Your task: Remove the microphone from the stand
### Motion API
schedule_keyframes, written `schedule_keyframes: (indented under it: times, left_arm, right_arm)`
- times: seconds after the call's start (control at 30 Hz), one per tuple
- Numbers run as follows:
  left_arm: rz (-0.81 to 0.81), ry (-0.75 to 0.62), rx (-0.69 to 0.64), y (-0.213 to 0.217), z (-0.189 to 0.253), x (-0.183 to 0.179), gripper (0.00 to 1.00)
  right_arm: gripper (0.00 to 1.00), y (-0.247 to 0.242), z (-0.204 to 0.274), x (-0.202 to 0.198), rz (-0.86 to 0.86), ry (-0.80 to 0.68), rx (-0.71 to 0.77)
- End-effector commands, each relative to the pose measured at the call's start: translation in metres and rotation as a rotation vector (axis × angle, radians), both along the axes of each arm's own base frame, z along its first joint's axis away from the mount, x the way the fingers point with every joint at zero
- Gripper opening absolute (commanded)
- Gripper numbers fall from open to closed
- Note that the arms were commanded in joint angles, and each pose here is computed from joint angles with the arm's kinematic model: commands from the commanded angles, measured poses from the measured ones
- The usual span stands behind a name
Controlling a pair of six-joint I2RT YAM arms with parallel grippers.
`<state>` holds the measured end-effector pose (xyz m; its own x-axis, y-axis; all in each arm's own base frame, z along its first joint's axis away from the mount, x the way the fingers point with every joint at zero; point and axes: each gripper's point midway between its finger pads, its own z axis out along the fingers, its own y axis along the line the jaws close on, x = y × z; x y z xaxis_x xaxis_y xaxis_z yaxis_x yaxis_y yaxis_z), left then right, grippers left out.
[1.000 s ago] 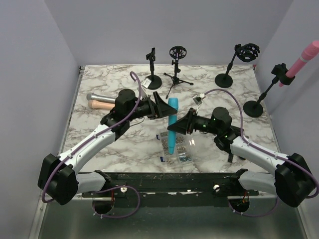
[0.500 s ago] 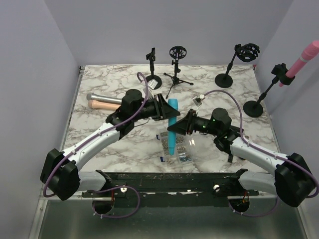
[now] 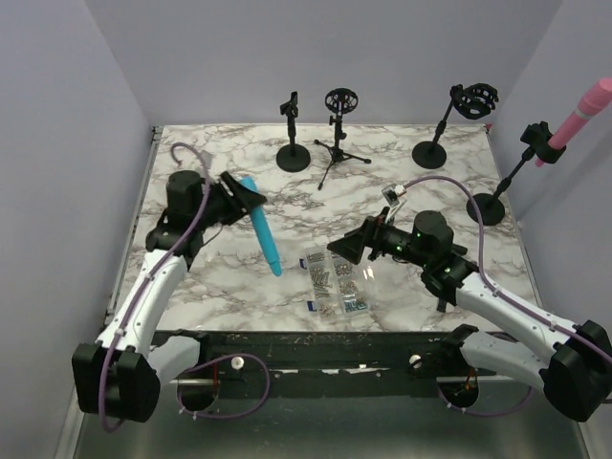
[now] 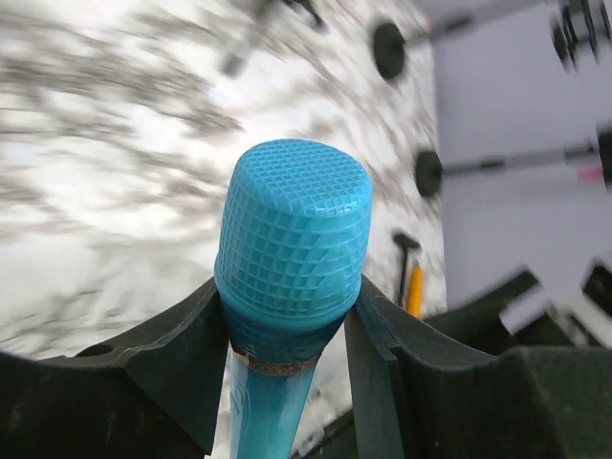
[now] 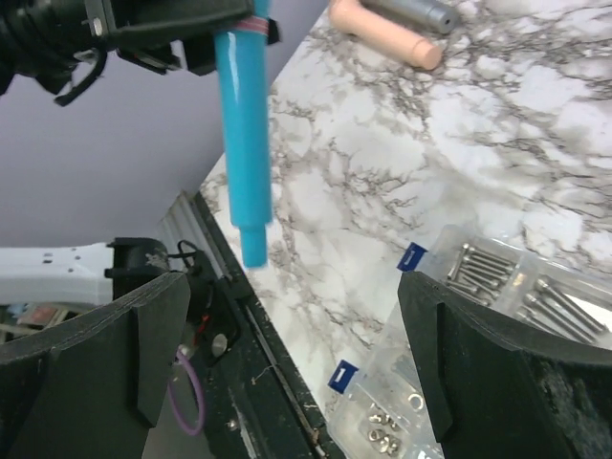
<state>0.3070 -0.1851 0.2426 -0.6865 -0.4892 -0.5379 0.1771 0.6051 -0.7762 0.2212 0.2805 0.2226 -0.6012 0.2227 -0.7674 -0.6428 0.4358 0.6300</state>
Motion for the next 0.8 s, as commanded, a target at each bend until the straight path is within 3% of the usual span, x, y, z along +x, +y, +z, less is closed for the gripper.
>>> schedule_keyframes:
  times: [0.0, 0.1, 0.33, 0.63, 0.77]
  left_arm:
    - [0.452, 0.277, 0.063, 0.107, -0.048, -0.003, 0.00]
    - [0.739, 0.407, -0.028, 0.167, -0.069, -0.003, 0.00]
    - [1.129, 0.597, -0.334, 0.225, -0.124, 0.013, 0.00]
    - [1.346, 0.694, -0.271, 0.268, -0.161, 0.038, 0.01]
    - [1.360, 0.723, -0.289, 0.269, -0.175, 0.046, 0.12]
  right_arm:
    - [1.00, -0.010, 0.000, 0.015, -0.089, -0.034, -0.079]
    - [1.00, -0.009, 0.001, 0.018, -0.092, -0.028, -0.082]
    - [1.00, -0.012, -0.002, 0.020, -0.124, -0.010, -0.087]
    - [1.00, -0.026, 0.003, 0.022, -0.185, -0.045, -0.101]
    - [1.00, -0.024, 0.001, 0.023, -0.182, -0.043, -0.107]
